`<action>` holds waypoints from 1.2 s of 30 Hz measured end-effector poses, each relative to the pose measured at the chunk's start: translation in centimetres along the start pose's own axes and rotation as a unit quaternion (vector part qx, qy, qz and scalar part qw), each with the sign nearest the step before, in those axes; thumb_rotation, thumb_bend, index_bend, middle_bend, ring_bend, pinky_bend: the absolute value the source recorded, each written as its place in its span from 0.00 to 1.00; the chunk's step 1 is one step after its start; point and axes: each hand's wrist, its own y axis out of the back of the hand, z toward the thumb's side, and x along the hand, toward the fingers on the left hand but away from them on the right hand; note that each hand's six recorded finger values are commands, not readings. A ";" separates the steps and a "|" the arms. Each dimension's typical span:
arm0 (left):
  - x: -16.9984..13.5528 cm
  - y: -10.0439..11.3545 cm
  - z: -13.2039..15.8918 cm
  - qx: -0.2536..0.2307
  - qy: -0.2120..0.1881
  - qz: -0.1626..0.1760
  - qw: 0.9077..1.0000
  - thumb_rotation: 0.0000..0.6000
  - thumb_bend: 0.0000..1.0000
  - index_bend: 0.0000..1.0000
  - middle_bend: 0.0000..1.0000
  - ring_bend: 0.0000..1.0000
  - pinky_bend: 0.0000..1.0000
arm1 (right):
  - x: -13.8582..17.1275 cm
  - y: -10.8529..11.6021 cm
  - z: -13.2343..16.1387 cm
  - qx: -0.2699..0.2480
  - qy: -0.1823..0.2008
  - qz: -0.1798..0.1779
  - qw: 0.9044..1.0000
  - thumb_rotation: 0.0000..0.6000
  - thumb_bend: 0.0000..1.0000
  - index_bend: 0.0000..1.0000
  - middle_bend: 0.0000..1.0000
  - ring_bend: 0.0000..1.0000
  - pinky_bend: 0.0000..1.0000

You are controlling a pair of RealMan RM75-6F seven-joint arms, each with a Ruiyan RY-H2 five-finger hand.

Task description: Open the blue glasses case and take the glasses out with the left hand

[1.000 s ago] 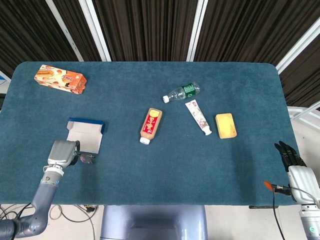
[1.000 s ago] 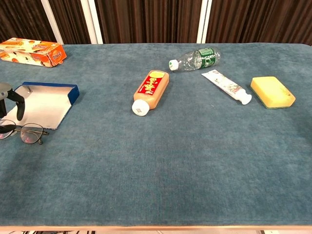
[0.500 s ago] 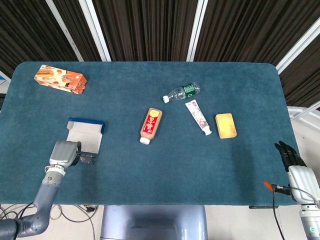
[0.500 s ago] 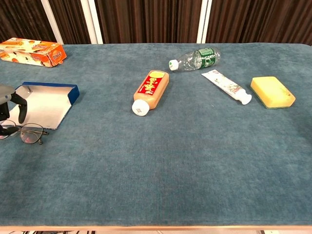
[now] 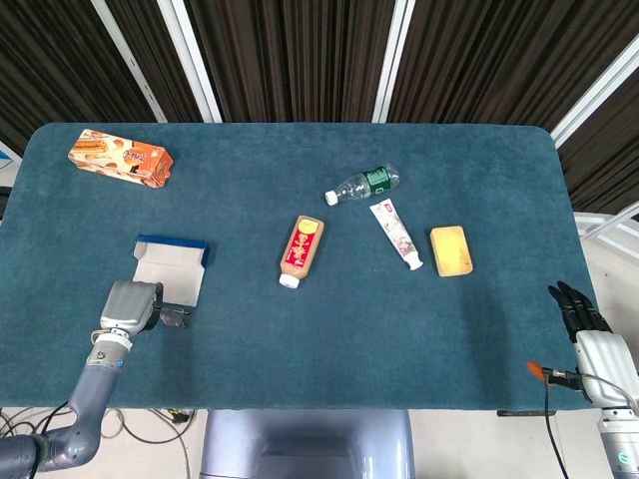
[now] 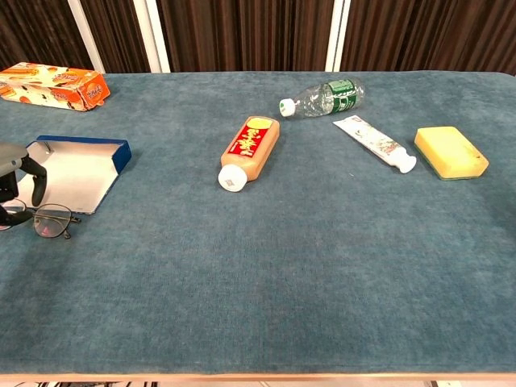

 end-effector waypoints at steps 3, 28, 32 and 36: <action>0.1 -0.1 0.0 0.000 0.001 -0.001 1.000 1.00 0.35 0.54 1.00 0.99 1.00 | 0.0 0.0 0.0 0.000 0.000 0.000 1.000 1.00 0.18 0.00 0.00 0.00 0.19; -0.2 0.7 0.3 -0.010 -0.004 0.009 1.000 1.00 0.42 0.58 1.00 0.99 1.00 | 0.0 0.0 0.0 -0.001 -0.001 0.000 1.000 1.00 0.19 0.00 0.00 0.00 0.19; -0.3 1.9 1.2 -0.012 -0.014 0.018 1.000 1.00 0.42 0.58 1.00 0.99 1.00 | 0.0 0.0 0.0 0.000 0.000 0.000 1.000 1.00 0.19 0.00 0.00 0.00 0.19; -0.1 3.1 2.1 -0.012 -0.023 0.027 0.999 1.00 0.42 0.58 1.00 0.99 1.00 | 0.0 0.0 0.1 -0.001 0.000 0.000 1.000 1.00 0.19 0.00 0.00 0.00 0.19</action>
